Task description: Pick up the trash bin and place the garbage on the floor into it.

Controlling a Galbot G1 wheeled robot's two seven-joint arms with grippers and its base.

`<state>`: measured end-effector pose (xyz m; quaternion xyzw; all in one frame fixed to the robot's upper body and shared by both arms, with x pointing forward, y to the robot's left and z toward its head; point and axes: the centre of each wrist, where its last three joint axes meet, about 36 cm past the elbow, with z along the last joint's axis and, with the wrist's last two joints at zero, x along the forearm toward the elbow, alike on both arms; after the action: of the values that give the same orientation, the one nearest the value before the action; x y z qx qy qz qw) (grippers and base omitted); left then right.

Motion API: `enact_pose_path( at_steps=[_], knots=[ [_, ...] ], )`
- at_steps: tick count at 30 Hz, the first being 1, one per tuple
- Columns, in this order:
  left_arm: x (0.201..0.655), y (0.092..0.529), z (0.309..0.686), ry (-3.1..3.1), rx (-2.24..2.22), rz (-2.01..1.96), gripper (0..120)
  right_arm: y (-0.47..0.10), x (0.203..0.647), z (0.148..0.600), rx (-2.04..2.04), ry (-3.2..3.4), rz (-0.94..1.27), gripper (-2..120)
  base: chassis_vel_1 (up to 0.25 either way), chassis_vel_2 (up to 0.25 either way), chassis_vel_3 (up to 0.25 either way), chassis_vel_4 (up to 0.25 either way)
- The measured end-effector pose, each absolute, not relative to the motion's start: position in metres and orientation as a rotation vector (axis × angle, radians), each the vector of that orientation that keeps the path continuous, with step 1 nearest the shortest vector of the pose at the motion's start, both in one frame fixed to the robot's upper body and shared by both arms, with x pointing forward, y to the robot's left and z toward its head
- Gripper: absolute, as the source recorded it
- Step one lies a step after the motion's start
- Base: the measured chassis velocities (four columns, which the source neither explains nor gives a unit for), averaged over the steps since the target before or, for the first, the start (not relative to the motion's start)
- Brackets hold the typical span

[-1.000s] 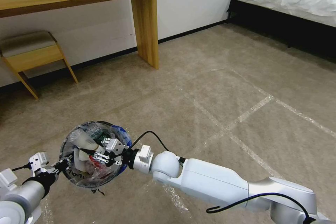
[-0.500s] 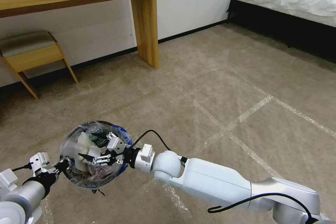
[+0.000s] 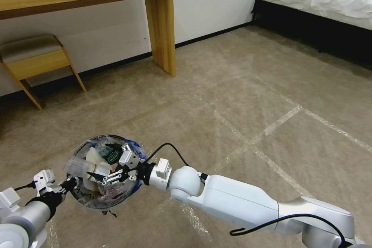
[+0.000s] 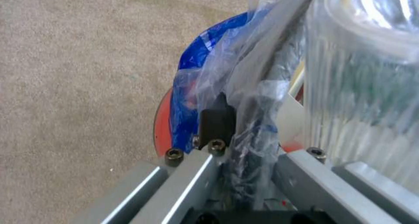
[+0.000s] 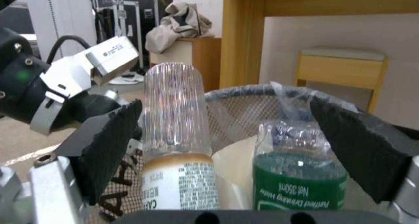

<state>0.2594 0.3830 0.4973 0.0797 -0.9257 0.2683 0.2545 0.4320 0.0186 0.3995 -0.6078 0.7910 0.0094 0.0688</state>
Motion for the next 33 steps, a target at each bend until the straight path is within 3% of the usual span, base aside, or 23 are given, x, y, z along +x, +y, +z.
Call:
enact_pose_path(
  at_steps=[21, 30, 33],
  knots=[
    [0.261, 0.389, 0.492, -2.504, 0.238, 0.73, 0, 0.004, 0.474, 0.497, -1.612, 2.295, 0.175, 97, 0.0, 0.0, 0.0, 0.0],
    [0.261, 0.394, 0.494, -2.511, 0.251, 0.719, 0, -0.044, 0.505, 0.547, -1.398, 2.295, 0.237, 98, 0.0, 0.0, 0.0, 0.0],
    [0.261, 0.396, 0.495, -2.515, 0.257, 0.709, 0, -0.085, 0.52, 0.575, -1.234, 2.315, 0.27, 99, 0.0, 0.0, 0.0, 0.0]
  ],
)
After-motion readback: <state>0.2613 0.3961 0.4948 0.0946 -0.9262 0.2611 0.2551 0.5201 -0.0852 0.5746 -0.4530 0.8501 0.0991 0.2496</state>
